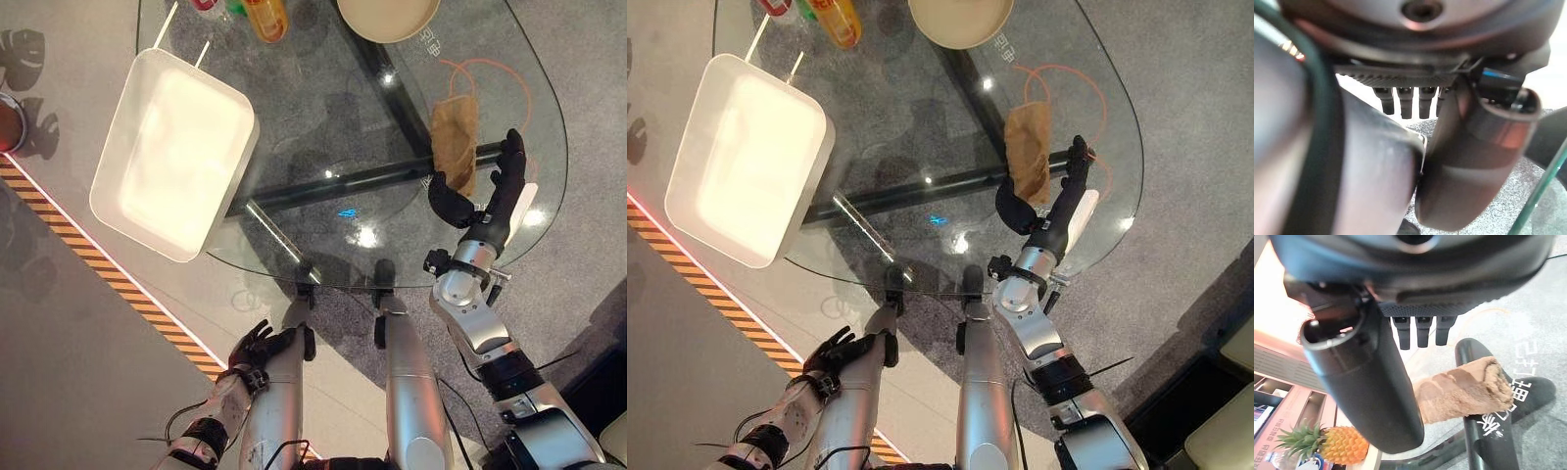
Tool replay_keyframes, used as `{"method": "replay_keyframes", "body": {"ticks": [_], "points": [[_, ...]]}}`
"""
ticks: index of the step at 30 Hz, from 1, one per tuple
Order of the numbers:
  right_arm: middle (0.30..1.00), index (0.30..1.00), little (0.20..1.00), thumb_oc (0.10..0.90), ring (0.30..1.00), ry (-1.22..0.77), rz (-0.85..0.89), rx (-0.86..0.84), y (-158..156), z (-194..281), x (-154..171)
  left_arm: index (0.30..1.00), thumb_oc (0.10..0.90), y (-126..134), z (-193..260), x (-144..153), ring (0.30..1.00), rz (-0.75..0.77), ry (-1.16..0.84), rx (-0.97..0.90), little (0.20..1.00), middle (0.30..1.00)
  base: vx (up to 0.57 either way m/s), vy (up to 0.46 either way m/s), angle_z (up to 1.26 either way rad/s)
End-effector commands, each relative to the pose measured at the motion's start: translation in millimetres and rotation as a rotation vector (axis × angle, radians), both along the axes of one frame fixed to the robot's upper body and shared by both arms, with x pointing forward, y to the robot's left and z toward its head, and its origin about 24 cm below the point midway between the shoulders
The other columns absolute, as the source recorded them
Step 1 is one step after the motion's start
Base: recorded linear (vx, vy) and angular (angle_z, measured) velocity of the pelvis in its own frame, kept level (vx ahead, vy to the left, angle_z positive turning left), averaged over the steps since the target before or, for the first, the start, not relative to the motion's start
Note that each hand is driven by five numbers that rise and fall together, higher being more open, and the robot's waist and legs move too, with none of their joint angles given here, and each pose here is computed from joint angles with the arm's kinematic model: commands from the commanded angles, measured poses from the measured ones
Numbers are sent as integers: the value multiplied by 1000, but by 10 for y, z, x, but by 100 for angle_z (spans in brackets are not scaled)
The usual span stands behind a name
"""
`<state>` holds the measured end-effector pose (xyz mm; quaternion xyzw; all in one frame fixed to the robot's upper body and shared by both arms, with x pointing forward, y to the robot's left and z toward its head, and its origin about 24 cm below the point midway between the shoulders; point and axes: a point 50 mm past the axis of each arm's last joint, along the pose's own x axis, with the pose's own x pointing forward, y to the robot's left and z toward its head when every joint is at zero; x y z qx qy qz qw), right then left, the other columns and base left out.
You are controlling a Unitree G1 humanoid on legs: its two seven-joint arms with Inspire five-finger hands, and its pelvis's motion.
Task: Wipe the table with a cloth and put it in the basket.
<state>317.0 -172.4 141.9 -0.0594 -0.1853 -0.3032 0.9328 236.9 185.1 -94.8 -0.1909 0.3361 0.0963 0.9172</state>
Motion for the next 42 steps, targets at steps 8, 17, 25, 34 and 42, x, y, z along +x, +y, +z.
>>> {"method": "replay_keyframes", "body": {"ticks": [8, 17, 25, 34, 42], "points": [[900, 900, 900, 800, 900, -85, -177, 3, -149, 236, 0, 900, 800, -110, -263, -382, 900, 18, 166, -31, 900, 900, 0, 0, 0], [900, 900, 900, 800, 900, -52, -192, -82, -220, 335, 107, 900, 800, -165, -214, -305, 900, -19, 148, -43, 900, 900, 9, 0, 1], [900, 900, 900, 800, 900, -90, -179, -117, -229, 521, 152, 900, 800, -155, -197, -291, 900, -19, 142, -41, 900, 900, 11, -5, 3], [900, 900, 900, 800, 900, -78, -187, -123, -242, 575, 191, 900, 800, -172, -178, -263, 900, -29, 139, -49, 900, 900, 6, -3, 3], [300, 300, 200, 100, 300, -23, -206, -135, -290, 510, 228, 900, 800, -170, -157, -239, 900, -17, 124, -69, 900, 900, 0, 0, 0]]}}
